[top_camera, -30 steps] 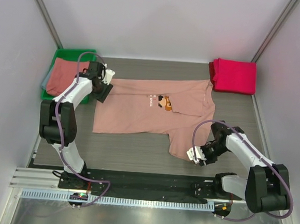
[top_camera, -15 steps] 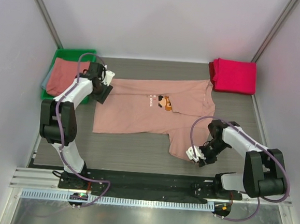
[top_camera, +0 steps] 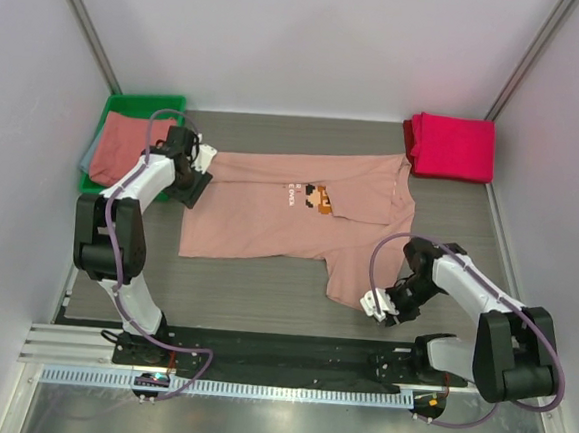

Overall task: Fold and stack the t-shirts
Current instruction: Fold the tshirt

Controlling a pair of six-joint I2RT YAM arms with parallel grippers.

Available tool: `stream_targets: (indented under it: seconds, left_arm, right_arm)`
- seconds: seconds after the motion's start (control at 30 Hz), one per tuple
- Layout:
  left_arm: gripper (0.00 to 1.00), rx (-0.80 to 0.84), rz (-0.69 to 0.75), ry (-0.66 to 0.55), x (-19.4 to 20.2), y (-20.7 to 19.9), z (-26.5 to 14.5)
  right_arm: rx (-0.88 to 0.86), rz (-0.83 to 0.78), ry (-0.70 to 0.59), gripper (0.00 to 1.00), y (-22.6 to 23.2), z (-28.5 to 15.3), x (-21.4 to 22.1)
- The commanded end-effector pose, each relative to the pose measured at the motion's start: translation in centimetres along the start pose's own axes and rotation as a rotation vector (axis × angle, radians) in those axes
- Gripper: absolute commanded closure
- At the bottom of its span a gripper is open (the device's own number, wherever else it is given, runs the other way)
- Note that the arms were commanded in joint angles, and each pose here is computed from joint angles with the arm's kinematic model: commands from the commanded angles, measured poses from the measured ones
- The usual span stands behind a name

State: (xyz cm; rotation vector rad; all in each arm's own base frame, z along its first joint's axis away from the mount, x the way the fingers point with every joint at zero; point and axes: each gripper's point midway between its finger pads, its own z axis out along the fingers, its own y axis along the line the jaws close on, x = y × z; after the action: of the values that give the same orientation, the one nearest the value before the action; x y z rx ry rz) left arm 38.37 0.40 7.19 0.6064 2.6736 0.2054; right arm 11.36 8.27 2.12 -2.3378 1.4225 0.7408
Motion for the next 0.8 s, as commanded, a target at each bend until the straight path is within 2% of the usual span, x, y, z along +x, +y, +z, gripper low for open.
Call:
stream_targets:
  seconds: [0.0,0.13,0.63,0.67,0.77]
  left_arm:
    - [0.41,-0.02,0.012,-0.027,-0.5,0.7,-1.3]
    - [0.41,-0.013,0.004,-0.038,-1.0,0.7,-1.5]
    - [0.42,0.009,0.0,-0.061,-1.8,0.4,-0.7]
    - [0.42,0.008,0.002,-0.06,-1.8,0.4,-0.5]
    - [0.42,0.001,0.0,-0.053,-1.7,0.6,-0.6]
  right_arm:
    - [0.028,-0.274,-0.013,0.65,-1.3,0.1,-0.6]
    - [0.079,-0.3,0.012,0.65,-2.1,-0.2,-0.5]
    - [0.066,-0.311,0.05,0.66,-2.1,1.0,1.0]
    - [0.056,-0.304,0.05,0.67,-2.1,1.0,1.1]
    - [0.033,-0.317,0.052,0.84,-2.1,1.0,1.3]
